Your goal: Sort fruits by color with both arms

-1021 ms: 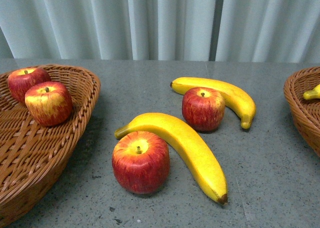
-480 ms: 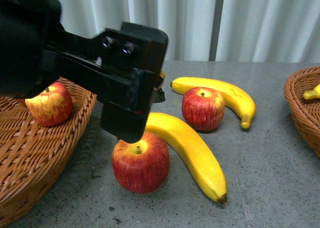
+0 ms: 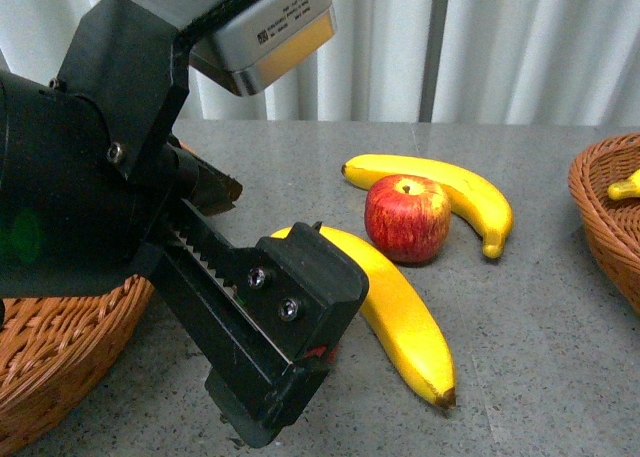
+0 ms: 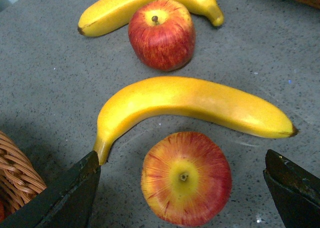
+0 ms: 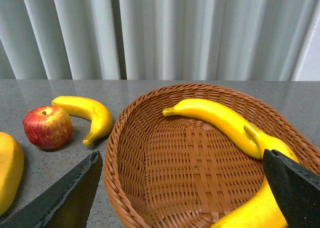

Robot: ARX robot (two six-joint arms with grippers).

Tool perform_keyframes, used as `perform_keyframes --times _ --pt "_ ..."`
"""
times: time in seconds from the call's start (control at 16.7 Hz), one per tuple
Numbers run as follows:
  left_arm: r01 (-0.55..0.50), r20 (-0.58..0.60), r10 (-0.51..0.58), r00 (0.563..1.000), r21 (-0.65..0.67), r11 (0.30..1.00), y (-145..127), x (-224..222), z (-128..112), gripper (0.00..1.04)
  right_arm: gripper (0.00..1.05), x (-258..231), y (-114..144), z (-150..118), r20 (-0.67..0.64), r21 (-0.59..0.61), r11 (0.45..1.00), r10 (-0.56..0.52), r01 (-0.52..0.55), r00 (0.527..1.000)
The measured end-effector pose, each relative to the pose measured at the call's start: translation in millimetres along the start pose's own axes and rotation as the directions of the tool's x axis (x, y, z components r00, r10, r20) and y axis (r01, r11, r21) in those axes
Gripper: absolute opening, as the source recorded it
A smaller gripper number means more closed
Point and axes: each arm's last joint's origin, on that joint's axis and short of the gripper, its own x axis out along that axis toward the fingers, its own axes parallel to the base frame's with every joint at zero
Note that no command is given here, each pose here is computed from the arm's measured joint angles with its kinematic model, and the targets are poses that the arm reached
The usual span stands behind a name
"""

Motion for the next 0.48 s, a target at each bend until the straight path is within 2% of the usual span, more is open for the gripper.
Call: perform_keyframes --times 0.06,0.18,0.48 --pt "-0.01 -0.034 0.01 0.999 0.001 1.0 2.4 6.0 -7.1 0.98 0.98 0.0 0.0 0.0 0.0 0.0 1.0 0.0 0.0 1.0" --pt "0.061 -0.087 -0.061 0.994 -0.002 0.998 -0.2 24.1 -20.0 0.98 0.98 0.0 0.0 0.0 0.0 0.0 1.0 0.0 0.0 1.0" --pt "0.065 -0.116 -0.064 0.991 0.002 0.998 0.8 28.3 -24.9 0.98 0.98 0.0 0.0 0.0 0.0 0.0 1.0 0.0 0.0 1.0"
